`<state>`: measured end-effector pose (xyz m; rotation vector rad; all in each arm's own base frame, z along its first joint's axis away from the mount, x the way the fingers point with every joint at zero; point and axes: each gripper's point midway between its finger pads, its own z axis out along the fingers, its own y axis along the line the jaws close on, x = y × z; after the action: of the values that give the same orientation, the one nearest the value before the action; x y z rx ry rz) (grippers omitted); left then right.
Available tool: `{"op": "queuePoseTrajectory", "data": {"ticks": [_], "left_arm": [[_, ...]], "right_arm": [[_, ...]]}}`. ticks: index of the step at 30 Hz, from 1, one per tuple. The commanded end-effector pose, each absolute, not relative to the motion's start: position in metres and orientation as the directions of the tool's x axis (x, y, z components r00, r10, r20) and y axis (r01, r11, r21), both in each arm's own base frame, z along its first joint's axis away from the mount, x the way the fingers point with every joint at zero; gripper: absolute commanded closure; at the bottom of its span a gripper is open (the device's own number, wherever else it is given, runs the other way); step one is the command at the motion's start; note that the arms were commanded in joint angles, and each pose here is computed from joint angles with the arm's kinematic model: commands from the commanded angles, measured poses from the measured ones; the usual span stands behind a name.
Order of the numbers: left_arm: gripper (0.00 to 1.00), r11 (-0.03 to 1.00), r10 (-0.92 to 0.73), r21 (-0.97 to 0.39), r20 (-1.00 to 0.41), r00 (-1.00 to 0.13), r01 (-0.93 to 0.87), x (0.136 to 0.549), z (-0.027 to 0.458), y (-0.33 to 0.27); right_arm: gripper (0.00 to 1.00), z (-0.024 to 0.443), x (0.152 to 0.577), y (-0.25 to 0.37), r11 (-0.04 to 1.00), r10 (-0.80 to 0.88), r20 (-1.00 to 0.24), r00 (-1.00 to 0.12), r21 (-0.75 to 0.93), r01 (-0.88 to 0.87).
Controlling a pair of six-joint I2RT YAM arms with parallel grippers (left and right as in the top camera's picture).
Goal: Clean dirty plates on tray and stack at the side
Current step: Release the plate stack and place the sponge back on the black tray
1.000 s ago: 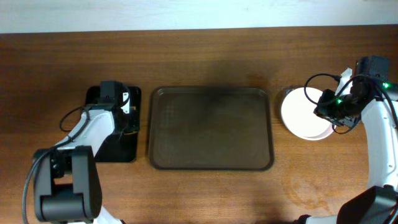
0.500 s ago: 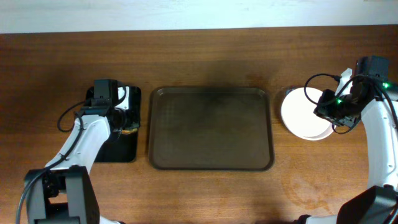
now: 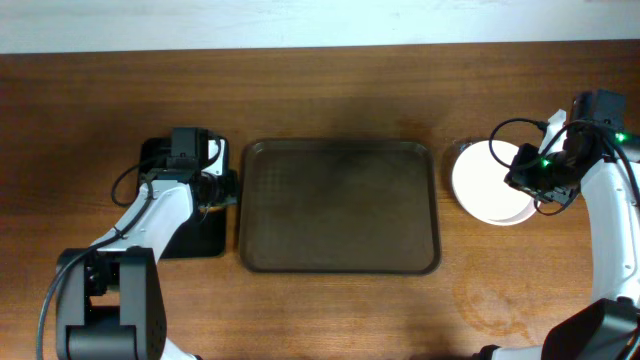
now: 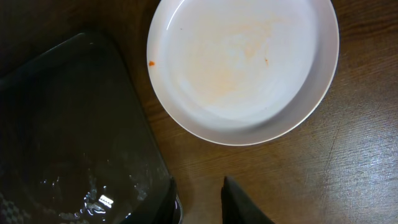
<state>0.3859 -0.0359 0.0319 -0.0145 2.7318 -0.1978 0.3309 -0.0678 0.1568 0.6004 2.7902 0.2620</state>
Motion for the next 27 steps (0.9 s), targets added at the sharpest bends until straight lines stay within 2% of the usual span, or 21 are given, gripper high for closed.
{"op": "queuePoseTrajectory", "data": {"ticks": [1, 10, 15, 17, 18, 19, 20, 21, 22, 23, 25, 27], "left_arm": [[1.00, 0.957, -0.029, -0.274, -0.411, -0.911, 0.093, 0.391, 0.034, -0.064], [1.00, 0.948, -0.029, -0.300, -0.418, -0.908, 0.108, 0.392, 0.037, -0.069], [1.00, 0.971, -0.032, -0.223, -0.470, -0.882, 0.084, 0.400, 0.058, -0.055], [0.96, 0.986, -0.034, -0.157, -0.495, -0.868, 0.051, 0.399, 0.077, -0.042], [0.93, 0.991, -0.034, -0.129, -0.492, -0.870, 0.034, 0.394, 0.084, -0.036], [0.82, 0.995, -0.035, -0.101, -0.478, -0.878, 0.016, 0.387, 0.086, -0.030], [0.76, 0.998, -0.038, -0.063, -0.446, -0.894, -0.011, 0.378, 0.086, -0.023], [0.59, 0.998, -0.061, -0.047, -0.403, -0.913, -0.046, 0.368, 0.084, -0.017], [0.39, 0.997, -0.077, -0.045, -0.373, -0.925, -0.065, 0.361, 0.082, -0.015], [0.22, 0.996, -0.086, -0.041, -0.316, -0.945, -0.077, 0.347, 0.081, -0.013], [0.00, 0.996, -0.091, -0.031, -0.225, -0.970, -0.086, 0.322, 0.083, -0.010], [0.00, 0.996, -0.091, -0.027, -0.198, -0.976, -0.087, 0.309, 0.089, -0.010]], "right_arm": [[0.74, 0.155, 0.330, -0.065, 0.903, 0.411, -0.223, -0.884, 0.230, 0.362], [0.74, 0.155, 0.330, -0.065, 0.903, 0.411, -0.223, -0.884, 0.230, 0.362], [0.73, 0.155, 0.330, -0.065, 0.913, 0.388, -0.228, -0.893, 0.225, 0.339], [0.67, 0.155, 0.332, -0.061, 0.934, 0.331, -0.243, -0.912, 0.222, 0.280], [0.61, 0.158, 0.336, -0.050, 0.949, 0.262, -0.264, -0.928, 0.248, 0.197], [0.51, 0.161, 0.341, -0.033, 0.956, 0.174, -0.291, -0.941, 0.278, 0.091], [0.41, 0.162, 0.344, -0.016, 0.960, 0.105, -0.312, -0.944, 0.281, 0.013], [0.14, 0.162, 0.346, -0.004, 0.963, 0.063, -0.314, -0.947, 0.268, -0.025], [0.02, 0.161, 0.345, 0.001, 0.967, 0.042, -0.312, -0.949, 0.252, -0.040], [0.02, 0.160, 0.344, 0.008, 0.973, 0.012, -0.307, -0.952, 0.225, -0.060], [0.02, 0.160, 0.338, 0.008, 0.979, 0.037, -0.281, -0.959, 0.201, -0.021], [0.02, 0.167, 0.330, 0.007, 0.980, 0.046, -0.280, -0.959, 0.201, -0.012]]}}
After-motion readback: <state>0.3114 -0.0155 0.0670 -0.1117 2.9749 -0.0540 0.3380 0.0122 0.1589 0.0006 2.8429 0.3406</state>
